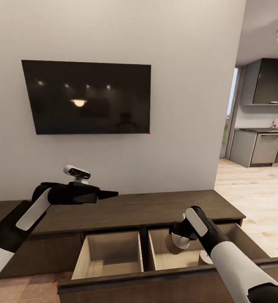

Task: Place each of the two pumpkins and all three candles from the living room inside a cabinet in the living room (use any cabinet), then make sure every cabinet is closed, and position the cauldron so it is next to a table in the living room.

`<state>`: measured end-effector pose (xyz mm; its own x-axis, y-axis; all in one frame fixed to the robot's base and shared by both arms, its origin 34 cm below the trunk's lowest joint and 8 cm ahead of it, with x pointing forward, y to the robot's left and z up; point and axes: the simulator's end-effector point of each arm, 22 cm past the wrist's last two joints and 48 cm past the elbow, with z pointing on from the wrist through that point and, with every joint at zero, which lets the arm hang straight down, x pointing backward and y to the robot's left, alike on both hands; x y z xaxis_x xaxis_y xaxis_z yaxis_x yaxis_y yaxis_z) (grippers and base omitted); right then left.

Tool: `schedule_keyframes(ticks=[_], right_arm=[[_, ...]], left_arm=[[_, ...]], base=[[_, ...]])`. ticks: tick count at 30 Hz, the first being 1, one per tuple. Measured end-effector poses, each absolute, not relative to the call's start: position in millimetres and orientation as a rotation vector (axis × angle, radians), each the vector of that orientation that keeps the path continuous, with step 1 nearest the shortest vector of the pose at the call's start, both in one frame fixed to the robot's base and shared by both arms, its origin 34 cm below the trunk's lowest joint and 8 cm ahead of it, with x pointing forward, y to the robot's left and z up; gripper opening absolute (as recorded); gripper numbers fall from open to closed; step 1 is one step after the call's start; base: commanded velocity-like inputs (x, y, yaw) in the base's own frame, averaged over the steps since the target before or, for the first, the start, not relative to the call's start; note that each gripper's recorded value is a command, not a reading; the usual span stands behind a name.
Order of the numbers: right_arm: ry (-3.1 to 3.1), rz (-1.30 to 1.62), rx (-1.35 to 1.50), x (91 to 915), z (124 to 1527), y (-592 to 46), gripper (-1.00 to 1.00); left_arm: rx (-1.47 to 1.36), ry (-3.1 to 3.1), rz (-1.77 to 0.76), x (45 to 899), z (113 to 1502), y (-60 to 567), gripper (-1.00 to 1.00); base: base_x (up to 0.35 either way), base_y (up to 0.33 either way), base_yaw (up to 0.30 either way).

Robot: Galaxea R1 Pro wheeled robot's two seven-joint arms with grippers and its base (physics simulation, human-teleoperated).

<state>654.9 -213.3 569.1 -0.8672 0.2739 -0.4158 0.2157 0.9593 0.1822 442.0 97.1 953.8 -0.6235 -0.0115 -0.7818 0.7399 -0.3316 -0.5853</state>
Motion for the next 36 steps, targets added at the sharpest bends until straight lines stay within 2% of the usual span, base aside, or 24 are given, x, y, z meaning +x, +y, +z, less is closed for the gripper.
schedule_keyframes(ticks=[24,36], right_arm=[[2.609,0.137,0.406,654.1,529.8,-222.0,-1.00],[2.584,0.086,0.363,655.7,511.9,-204.4,-1.00]], left_arm=[[0.959,1.407,-1.998,432.2,920.7,96.5,1.00],[0.962,1.406,-1.997,426.0,900.7,96.2,1.00]], base=[[0.000,0.000,0.000],[0.000,0.000,0.000]])
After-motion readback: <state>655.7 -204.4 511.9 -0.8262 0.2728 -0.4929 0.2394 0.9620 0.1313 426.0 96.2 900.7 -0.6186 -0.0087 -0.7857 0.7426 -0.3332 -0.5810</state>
